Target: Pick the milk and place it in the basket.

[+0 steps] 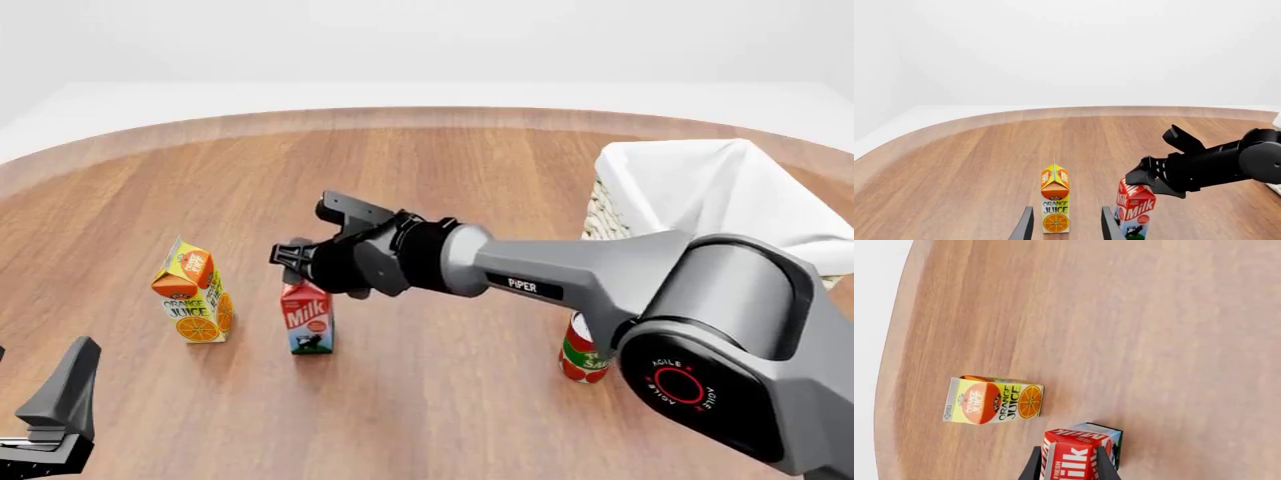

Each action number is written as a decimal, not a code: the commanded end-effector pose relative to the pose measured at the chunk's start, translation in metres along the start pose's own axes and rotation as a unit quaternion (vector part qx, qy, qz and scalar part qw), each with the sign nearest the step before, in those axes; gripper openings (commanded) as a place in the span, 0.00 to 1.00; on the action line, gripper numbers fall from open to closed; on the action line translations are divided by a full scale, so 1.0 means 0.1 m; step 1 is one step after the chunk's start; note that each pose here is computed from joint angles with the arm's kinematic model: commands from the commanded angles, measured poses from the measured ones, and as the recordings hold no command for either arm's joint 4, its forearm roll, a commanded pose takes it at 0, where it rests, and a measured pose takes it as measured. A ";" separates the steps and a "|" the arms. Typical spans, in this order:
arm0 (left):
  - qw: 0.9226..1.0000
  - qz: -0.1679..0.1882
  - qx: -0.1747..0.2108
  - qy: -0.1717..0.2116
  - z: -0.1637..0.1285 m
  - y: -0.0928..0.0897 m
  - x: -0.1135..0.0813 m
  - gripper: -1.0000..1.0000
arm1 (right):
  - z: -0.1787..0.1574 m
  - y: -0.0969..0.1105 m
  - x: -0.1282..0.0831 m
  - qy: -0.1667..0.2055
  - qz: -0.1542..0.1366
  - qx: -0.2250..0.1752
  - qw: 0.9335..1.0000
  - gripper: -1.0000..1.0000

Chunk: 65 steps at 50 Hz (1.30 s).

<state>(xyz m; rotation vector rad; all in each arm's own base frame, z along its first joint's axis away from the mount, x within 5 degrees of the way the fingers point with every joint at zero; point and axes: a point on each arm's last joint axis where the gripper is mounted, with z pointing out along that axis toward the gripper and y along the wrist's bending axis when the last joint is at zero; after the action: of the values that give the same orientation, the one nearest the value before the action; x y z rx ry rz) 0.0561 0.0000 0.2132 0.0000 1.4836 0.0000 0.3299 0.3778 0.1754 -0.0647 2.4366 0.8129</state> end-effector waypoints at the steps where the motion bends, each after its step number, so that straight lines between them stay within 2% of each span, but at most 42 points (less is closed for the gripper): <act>1: 1.000 0.000 0.000 0.000 0.00 0.00 0.00 1.00 | -0.13 0.07 -0.10 -0.016 0.010 -0.017 1.000 0.00; 18: 1.000 0.000 0.000 0.000 0.00 0.00 0.00 1.00 | -0.21 0.07 -0.10 -0.019 0.010 -0.020 1.000 0.00; 49: 1.000 0.000 0.000 0.000 0.00 0.00 0.00 1.00 | -0.34 0.11 -0.23 -0.032 0.006 -0.025 0.999 0.00; 65: 1.000 0.000 0.000 0.000 0.00 0.00 0.00 1.00 | -0.62 0.08 -0.36 -0.050 0.004 -0.030 0.998 0.00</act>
<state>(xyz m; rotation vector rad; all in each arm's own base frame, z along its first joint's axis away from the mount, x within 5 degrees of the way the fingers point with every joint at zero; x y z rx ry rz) 0.0561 0.0000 0.2132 0.0000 1.4836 0.0000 0.3281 0.3525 0.2162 -0.0651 2.3700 0.8264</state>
